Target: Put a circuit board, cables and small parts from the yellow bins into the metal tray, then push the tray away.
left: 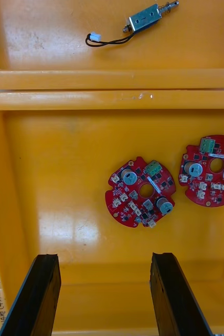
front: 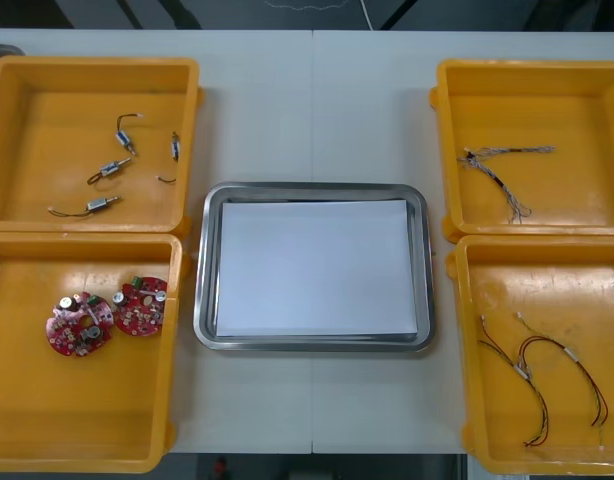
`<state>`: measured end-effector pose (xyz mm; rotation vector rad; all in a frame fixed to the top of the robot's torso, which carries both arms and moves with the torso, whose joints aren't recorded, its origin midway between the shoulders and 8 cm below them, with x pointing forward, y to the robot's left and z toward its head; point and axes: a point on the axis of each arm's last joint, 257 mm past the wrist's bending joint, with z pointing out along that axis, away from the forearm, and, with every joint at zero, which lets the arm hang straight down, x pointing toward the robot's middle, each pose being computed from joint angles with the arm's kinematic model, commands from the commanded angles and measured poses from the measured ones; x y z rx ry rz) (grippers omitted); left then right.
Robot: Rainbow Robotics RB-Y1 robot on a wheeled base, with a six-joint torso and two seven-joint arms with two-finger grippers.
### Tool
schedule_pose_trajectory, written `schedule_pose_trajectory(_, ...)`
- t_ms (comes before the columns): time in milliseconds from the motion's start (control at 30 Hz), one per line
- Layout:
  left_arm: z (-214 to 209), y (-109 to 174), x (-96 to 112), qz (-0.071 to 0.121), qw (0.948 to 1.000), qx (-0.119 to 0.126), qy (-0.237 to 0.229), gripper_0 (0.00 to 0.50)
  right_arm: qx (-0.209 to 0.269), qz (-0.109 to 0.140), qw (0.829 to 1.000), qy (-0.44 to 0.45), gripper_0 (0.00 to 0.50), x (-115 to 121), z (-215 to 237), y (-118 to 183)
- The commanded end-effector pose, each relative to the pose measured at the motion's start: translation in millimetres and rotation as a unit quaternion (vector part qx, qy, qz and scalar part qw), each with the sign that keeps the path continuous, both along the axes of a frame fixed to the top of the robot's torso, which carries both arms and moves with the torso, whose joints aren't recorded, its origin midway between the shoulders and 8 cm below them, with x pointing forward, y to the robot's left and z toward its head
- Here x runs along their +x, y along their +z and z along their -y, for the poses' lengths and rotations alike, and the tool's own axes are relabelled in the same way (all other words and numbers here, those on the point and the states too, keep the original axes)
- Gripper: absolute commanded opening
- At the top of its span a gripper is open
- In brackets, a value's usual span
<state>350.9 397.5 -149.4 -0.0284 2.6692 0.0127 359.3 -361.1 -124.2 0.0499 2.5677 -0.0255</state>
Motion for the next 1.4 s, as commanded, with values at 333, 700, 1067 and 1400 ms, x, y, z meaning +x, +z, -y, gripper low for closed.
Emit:
schedule_pose_trajectory(333, -15.5, 7.6, -5.1, 0.002, 0.9989, 0.006, 0.047, 0.500, -0.030, -0.002, 0.999, 0.014, 0.500, -5.6, 3.8, 3.1)
schedule_pose_trajectory(700, -15.5, 7.6, -5.1, 0.002, 0.9989, 0.006, 0.047, 0.500, -0.030, -0.002, 0.999, 0.014, 0.500, -5.6, 3.8, 3.1)
schedule_pose_trajectory(1067, -15.5, 7.6, -5.1, 0.002, 0.9989, 0.006, 0.047, 0.500, -0.030, -0.002, 0.999, 0.014, 0.500, -5.6, 3.8, 3.1)
schedule_pose_trajectory(1400, -15.5, 7.6, -5.1, 0.002, 0.9989, 0.006, 0.047, 0.500, -0.026, -0.002, 1.000, 0.013, 0.500, -9.6, 4.3, -0.8)
